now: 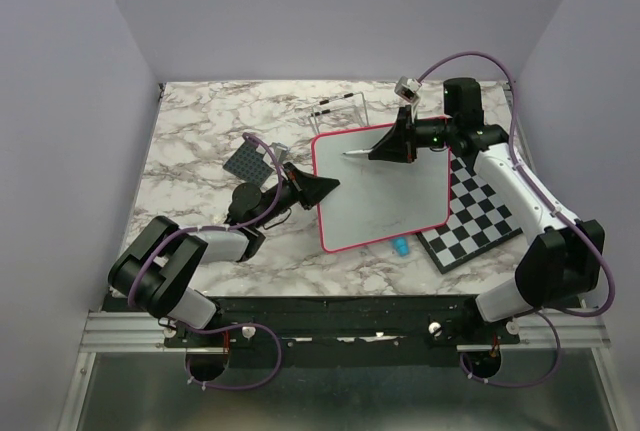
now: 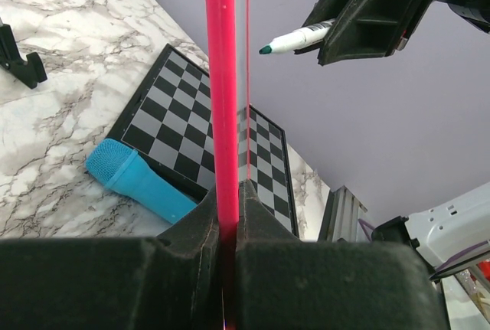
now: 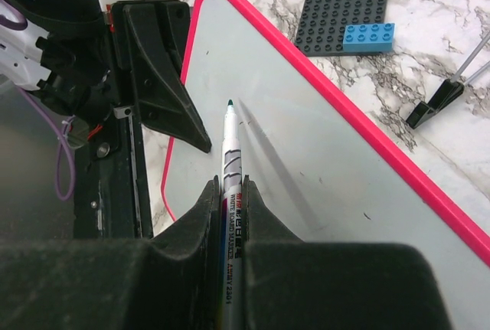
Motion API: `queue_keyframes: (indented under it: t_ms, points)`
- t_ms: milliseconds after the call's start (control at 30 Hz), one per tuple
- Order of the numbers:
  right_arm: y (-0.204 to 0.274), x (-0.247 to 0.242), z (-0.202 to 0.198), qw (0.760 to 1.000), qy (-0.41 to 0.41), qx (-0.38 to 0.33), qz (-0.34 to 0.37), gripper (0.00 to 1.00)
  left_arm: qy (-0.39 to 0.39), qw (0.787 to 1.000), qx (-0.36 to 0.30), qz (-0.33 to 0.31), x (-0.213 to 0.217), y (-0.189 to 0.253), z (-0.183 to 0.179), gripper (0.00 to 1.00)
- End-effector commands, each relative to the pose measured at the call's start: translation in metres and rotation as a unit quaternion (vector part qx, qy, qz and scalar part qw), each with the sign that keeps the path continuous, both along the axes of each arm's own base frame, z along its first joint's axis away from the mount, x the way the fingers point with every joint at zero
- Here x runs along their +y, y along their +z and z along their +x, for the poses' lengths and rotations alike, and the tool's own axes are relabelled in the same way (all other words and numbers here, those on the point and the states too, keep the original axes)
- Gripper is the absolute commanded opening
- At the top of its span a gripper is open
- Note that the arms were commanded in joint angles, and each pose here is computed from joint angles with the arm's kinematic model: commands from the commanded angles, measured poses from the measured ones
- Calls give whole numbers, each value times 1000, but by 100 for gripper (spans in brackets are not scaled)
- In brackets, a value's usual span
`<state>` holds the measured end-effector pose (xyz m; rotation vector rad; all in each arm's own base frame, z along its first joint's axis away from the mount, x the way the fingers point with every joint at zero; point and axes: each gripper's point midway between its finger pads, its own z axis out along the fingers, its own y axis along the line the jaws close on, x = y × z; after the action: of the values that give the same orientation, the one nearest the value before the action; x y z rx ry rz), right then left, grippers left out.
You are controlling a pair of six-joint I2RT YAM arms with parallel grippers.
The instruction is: Write a sentence on the whiteboard
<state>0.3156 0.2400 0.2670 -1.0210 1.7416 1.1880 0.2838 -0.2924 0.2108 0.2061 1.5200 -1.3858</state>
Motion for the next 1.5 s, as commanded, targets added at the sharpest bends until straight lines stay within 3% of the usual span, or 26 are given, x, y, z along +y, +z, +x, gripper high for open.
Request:
queue_keyframes:
  t_ms: [0,1467]
  points:
    - [5,2,9,1000,-4,-6,10,1,-4,996,-86,-22,-1,36,-3,0]
    - [-27,-9,-2,999,-22,13,-26,0,-4,996,-89,-19,-2,34,-3,0]
